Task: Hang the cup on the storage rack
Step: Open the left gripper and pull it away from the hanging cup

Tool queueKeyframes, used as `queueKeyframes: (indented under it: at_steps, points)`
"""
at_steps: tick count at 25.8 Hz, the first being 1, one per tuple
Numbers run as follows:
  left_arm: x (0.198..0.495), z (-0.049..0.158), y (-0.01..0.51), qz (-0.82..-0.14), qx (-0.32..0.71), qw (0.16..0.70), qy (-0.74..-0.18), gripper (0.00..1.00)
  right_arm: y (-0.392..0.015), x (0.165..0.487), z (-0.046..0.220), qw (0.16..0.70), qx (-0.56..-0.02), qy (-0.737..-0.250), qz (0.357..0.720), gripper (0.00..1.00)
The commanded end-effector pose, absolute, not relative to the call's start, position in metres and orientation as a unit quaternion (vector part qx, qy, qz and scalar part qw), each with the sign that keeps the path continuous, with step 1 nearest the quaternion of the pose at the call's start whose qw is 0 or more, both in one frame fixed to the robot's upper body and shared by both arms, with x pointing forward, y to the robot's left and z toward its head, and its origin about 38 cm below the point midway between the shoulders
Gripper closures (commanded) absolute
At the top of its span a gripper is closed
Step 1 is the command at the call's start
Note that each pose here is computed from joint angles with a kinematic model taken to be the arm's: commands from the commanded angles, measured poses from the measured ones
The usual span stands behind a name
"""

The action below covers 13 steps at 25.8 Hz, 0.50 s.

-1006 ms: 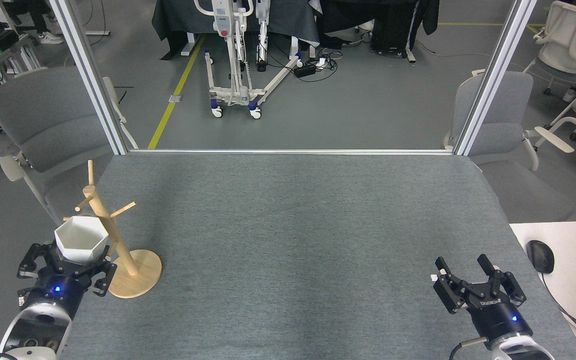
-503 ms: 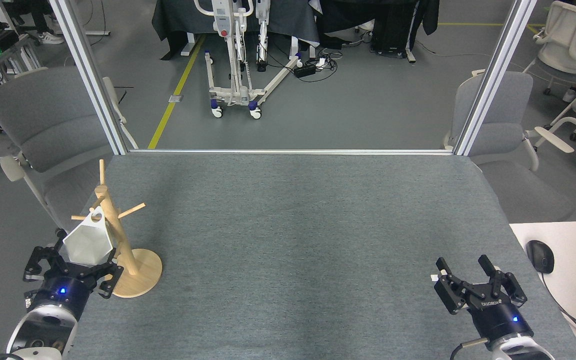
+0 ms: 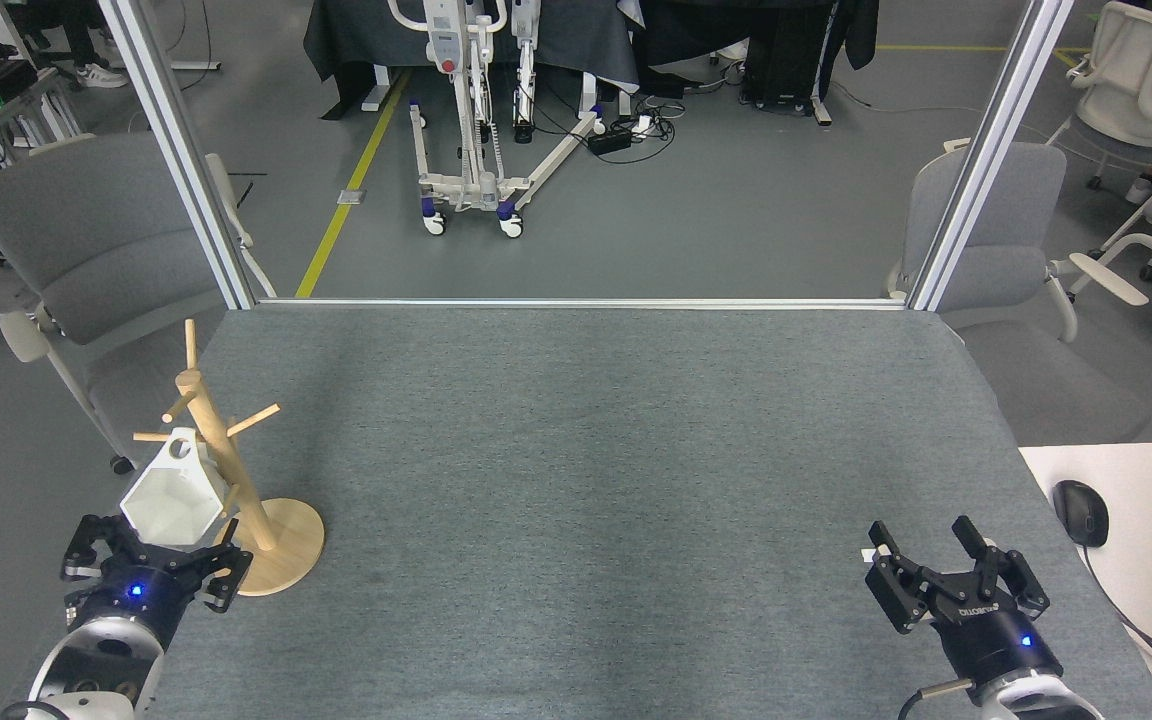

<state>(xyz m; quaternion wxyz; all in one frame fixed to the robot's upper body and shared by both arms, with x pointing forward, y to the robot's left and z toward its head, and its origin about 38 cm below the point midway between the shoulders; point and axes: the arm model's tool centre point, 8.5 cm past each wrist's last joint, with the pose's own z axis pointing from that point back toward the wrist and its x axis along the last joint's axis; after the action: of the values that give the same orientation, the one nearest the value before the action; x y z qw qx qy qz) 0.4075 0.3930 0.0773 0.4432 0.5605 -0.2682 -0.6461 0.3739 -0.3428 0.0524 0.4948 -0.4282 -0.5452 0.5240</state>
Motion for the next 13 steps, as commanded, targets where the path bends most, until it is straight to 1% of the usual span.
queueKeyframes:
  at_steps: [1,3,7,10,13]
  points:
    - [0.408,0.07,0.394,-0.648,0.553,0.45,-0.266,0.03,-0.344,0.373,0.048,0.5,-0.426,-0.541,0.525,0.0]
    - [0.407,0.066,0.395,-0.65,0.549,0.454,-0.264,0.03,-0.345,0.373,0.048,0.501,-0.425,-0.541,0.525,0.0]
    - [0.403,0.05,0.388,-0.655,0.533,0.464,-0.268,0.02,-0.345,0.372,0.037,0.511,-0.418,-0.532,0.53,0.0]
    - [0.399,0.041,0.381,-0.656,0.526,0.463,-0.28,0.02,-0.347,0.379,0.044,0.506,-0.422,-0.537,0.527,0.0]
    - [0.392,0.027,0.367,-0.656,0.508,0.472,-0.298,0.02,-0.351,0.379,0.044,0.504,-0.425,-0.531,0.532,0.0]
